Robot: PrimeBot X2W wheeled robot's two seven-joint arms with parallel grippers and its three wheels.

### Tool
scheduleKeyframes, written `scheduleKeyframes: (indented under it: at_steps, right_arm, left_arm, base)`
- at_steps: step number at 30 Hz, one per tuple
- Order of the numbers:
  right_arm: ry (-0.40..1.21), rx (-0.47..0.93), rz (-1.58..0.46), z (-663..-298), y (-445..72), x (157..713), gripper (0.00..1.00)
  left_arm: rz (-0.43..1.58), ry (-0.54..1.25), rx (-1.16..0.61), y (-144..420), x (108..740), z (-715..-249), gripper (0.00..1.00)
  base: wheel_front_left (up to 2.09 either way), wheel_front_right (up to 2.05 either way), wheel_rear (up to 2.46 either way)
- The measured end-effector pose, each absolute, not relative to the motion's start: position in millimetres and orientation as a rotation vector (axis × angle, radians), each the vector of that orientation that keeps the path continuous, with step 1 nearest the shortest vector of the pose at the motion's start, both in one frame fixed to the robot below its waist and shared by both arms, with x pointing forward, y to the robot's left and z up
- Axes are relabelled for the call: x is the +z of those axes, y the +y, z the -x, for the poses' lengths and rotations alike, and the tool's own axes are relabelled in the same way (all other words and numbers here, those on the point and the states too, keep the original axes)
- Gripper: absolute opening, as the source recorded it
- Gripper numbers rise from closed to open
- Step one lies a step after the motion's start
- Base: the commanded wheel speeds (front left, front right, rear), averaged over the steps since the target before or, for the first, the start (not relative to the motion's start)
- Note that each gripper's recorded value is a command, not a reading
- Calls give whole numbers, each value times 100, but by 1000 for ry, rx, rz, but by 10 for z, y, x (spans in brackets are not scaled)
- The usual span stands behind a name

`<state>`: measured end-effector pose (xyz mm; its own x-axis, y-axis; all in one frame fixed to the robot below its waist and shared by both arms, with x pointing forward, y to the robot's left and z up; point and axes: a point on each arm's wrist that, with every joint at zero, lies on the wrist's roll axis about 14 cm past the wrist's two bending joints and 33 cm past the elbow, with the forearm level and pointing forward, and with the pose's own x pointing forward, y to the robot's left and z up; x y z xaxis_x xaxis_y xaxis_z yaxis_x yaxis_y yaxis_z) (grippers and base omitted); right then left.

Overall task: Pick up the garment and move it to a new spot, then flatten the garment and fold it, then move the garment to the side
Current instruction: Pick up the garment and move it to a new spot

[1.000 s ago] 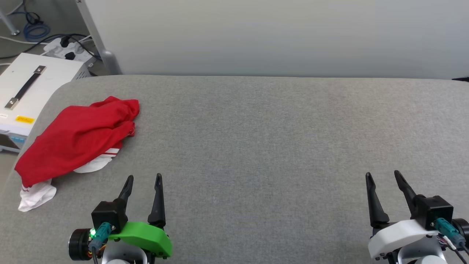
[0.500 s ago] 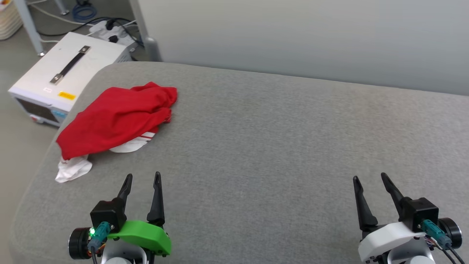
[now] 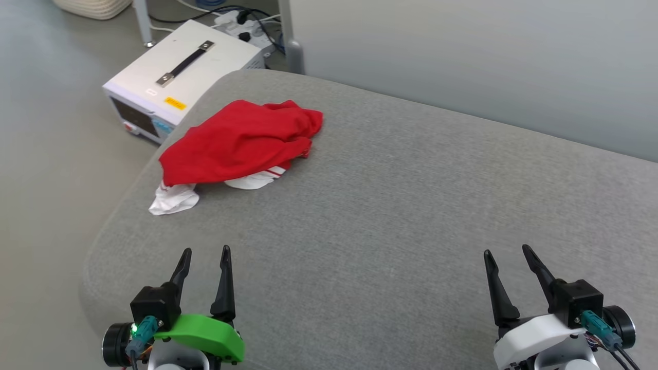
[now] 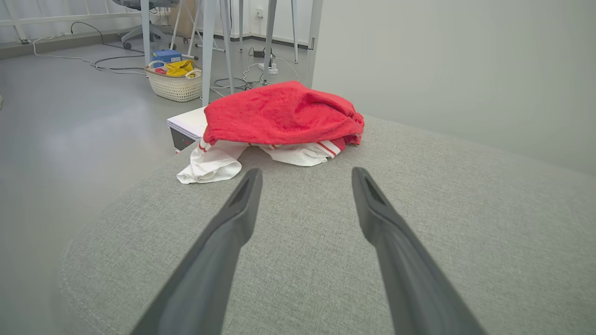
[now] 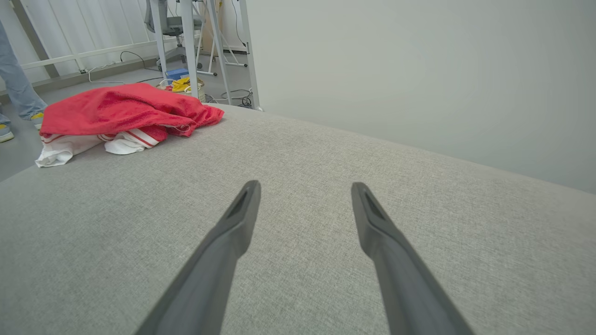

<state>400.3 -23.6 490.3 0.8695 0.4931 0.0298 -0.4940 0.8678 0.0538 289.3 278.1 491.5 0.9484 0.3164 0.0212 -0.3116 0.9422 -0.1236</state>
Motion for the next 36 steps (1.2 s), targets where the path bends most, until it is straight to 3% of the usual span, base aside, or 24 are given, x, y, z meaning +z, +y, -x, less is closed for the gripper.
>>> scheduleKeyframes:
  at_steps: [11,24,32,36]
  right_arm:
    - [-12,617,-73,-4001,131,4890,100]
    - [0,613,-77,-4041,121,4827,100]
    - [-29,566,-72,-4286,8,4832,100]
    - [-24,534,-75,-4421,-96,4749,100]
  left_arm:
    - [130,-34,426,3008,4855,-2585,100]
    - [138,25,408,2954,4691,-2653,100]
    - [56,166,226,2711,4412,-3179,100]
    - [-37,240,144,2810,4441,-3660,100]
  base:
    - [0,0,0]
    - [0,0,0]
    - [0,0,0]
    - [0,0,0]
